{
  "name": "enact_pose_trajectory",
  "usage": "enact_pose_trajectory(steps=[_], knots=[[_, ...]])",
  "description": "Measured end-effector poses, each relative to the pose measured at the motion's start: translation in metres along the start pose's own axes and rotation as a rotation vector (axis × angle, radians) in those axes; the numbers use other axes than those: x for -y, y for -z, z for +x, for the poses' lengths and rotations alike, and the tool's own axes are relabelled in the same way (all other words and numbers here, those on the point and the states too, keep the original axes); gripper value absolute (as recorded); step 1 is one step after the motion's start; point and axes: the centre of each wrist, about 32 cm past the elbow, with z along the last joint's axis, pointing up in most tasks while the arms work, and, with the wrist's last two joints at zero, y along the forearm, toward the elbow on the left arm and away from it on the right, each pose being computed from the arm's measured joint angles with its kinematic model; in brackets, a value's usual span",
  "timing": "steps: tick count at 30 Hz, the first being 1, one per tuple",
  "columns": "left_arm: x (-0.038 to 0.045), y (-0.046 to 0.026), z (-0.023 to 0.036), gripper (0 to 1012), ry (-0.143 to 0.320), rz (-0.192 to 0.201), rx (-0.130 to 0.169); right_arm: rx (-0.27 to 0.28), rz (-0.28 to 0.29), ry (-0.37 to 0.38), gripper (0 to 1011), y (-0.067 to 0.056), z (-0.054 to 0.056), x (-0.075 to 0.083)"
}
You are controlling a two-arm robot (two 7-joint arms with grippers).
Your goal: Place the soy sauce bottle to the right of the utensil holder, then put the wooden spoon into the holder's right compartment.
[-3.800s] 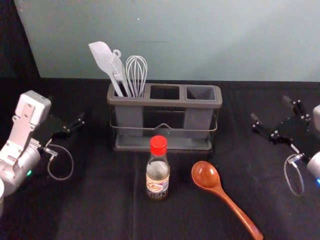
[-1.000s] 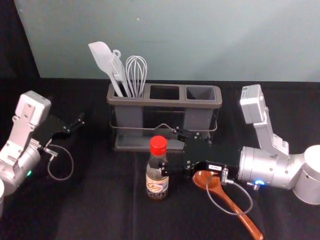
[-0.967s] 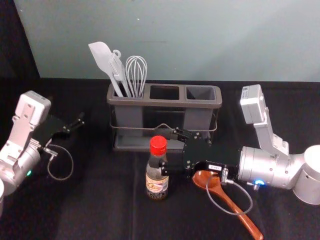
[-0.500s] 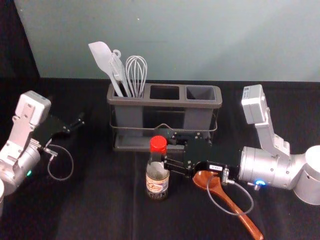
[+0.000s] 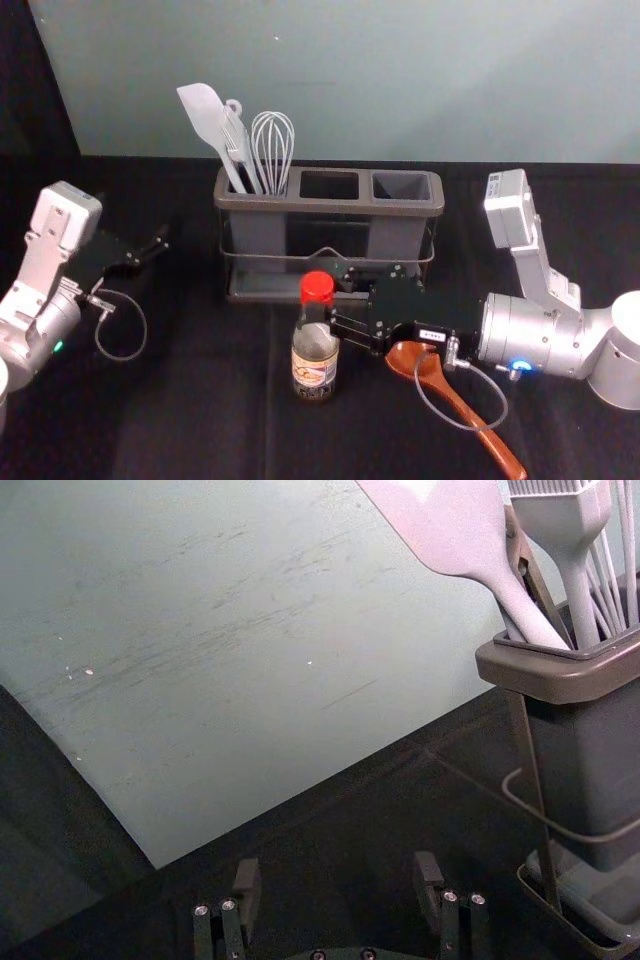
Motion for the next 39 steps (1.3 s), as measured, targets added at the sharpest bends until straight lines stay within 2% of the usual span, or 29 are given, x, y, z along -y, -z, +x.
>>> enact_pose_trajectory(steps=[4,10,15,21,22,31,34,39], knots=[[0.0,0.0,0.0,1005,0.0,0.0,0.0,0.008,0.003,-0.001,382,-0.001,-0.001,0.001],[0.0,0.0,0.0,1005,0.0,0.0,0.0,0.034,0.024,0.006,382,-0.012,-0.003,0.008],[0.0,0.0,0.0,1005,0.0,0.0,0.0,0.053,0.04,0.024,382,-0.023,-0.008,0.023],[0.0,0.0,0.0,1005,0.0,0.0,0.0,0.064,0.05,0.079,382,-0.032,-0.015,0.059],[0.0,0.0,0.0,1005,0.0,0.0,0.0,0.063,0.046,0.101,382,-0.033,-0.016,0.07],[0.0,0.0,0.0,1005,0.0,0.0,0.0,0.032,0.014,0.256,382,-0.024,-0.019,0.129],[0.0,0.0,0.0,1005,0.0,0.0,0.0,0.026,0.009,0.308,382,-0.019,-0.017,0.143],[0.0,0.0,0.0,1005,0.0,0.0,0.0,0.034,0.023,0.371,382,-0.014,-0.01,0.156]])
